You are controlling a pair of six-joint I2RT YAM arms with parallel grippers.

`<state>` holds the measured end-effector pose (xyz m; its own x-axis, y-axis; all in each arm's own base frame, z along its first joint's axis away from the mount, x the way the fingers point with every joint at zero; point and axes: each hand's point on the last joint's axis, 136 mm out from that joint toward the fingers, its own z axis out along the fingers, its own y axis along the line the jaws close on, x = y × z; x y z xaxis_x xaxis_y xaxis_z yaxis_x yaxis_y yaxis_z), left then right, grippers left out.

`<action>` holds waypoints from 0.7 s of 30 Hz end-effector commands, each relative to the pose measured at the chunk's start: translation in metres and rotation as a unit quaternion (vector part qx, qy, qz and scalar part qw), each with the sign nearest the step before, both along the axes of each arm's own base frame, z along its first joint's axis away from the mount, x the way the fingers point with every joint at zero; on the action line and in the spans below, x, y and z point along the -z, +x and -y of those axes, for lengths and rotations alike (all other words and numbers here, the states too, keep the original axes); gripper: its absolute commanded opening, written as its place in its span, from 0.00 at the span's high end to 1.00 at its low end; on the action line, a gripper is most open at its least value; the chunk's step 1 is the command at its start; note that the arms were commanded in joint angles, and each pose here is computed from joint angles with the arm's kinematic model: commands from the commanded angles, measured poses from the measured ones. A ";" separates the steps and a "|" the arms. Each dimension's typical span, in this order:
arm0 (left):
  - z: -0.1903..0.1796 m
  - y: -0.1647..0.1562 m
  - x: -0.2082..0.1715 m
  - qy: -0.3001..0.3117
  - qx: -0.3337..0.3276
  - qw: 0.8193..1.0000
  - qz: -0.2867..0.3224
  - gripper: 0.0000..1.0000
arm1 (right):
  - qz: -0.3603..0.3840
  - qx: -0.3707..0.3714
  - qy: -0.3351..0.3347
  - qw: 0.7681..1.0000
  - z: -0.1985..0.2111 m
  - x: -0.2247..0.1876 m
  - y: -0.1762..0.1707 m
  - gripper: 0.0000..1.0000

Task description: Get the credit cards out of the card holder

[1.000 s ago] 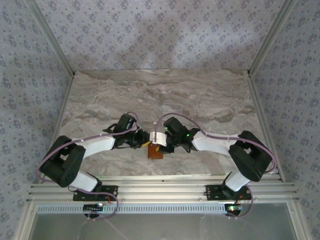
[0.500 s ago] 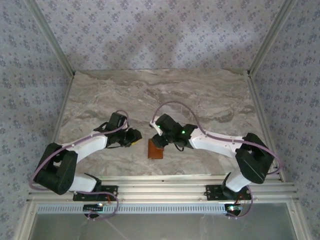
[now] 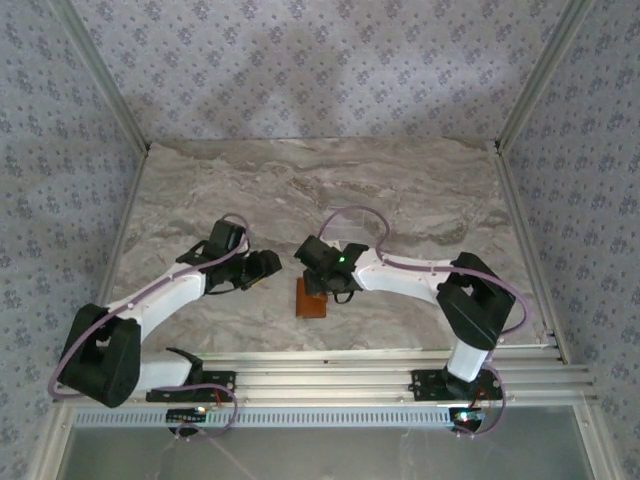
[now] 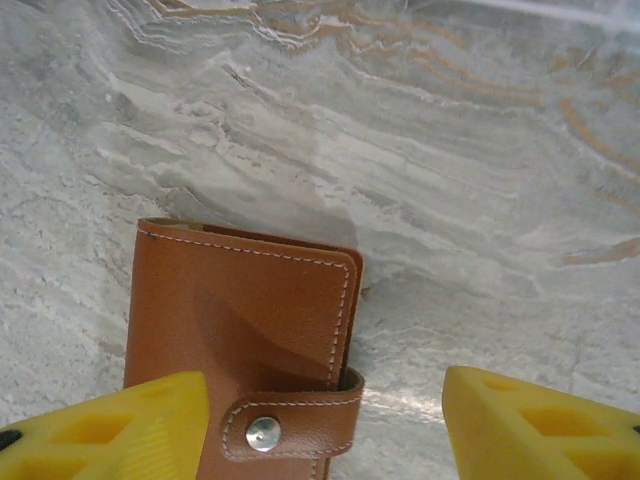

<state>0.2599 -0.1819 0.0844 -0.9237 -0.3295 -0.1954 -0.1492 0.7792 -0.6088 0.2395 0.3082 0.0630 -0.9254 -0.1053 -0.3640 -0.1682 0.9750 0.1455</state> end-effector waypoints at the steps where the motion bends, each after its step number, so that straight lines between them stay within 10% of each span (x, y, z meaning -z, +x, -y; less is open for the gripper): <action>1: -0.004 0.002 -0.012 0.008 0.002 1.000 0.019 0.38 | -0.005 0.044 -0.021 0.999 0.003 -0.001 -0.001 0.34; 21: 0.008 -0.002 0.000 0.003 0.014 1.000 -0.007 0.38 | -0.027 0.048 -0.045 0.997 0.011 0.008 -0.011 0.50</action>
